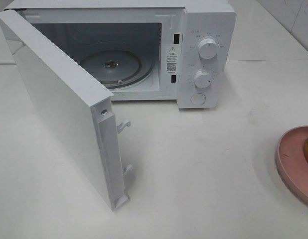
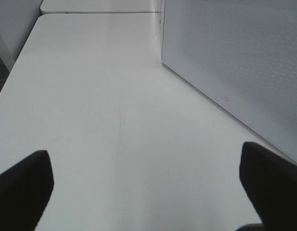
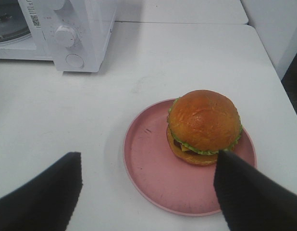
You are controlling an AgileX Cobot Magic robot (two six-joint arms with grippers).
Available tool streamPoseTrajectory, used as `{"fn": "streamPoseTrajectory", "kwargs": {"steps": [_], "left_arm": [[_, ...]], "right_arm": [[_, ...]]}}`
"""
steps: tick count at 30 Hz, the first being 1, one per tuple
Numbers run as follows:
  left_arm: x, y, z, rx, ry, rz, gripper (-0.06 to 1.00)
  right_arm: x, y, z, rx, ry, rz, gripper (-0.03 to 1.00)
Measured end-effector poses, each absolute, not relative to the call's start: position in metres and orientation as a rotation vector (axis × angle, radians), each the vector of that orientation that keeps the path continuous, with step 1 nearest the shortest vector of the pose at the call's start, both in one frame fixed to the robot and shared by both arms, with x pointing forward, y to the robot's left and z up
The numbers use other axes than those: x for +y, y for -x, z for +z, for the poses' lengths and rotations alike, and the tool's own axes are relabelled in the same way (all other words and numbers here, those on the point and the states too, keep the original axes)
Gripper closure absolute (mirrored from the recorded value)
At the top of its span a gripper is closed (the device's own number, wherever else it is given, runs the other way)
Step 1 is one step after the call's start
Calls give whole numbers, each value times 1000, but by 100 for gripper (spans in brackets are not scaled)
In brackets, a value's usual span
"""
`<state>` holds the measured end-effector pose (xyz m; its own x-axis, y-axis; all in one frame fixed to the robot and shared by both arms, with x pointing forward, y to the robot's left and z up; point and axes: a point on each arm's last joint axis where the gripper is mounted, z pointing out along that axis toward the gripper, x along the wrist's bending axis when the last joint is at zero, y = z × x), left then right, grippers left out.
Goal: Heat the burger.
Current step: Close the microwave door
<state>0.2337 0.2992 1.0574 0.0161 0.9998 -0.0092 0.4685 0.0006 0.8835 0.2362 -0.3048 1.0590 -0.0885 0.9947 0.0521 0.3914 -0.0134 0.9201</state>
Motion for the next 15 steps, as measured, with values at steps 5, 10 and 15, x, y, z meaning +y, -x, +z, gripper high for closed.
{"fn": "streamPoseTrajectory", "kwargs": {"steps": [5, 10, 15], "left_arm": [[299, -248, 1070, 1530, -1543, 935, 5], [299, -265, 1075, 1532, -1541, 935, 32], [300, -283, 1077, 1547, -1551, 923, 66]], "right_arm": [[-305, -236, 1059, 1561, -1479, 1090, 23], [-305, -236, 1059, 1561, -1479, 1090, 23], [-305, -236, 1059, 1561, -1479, 1090, 23]]}}
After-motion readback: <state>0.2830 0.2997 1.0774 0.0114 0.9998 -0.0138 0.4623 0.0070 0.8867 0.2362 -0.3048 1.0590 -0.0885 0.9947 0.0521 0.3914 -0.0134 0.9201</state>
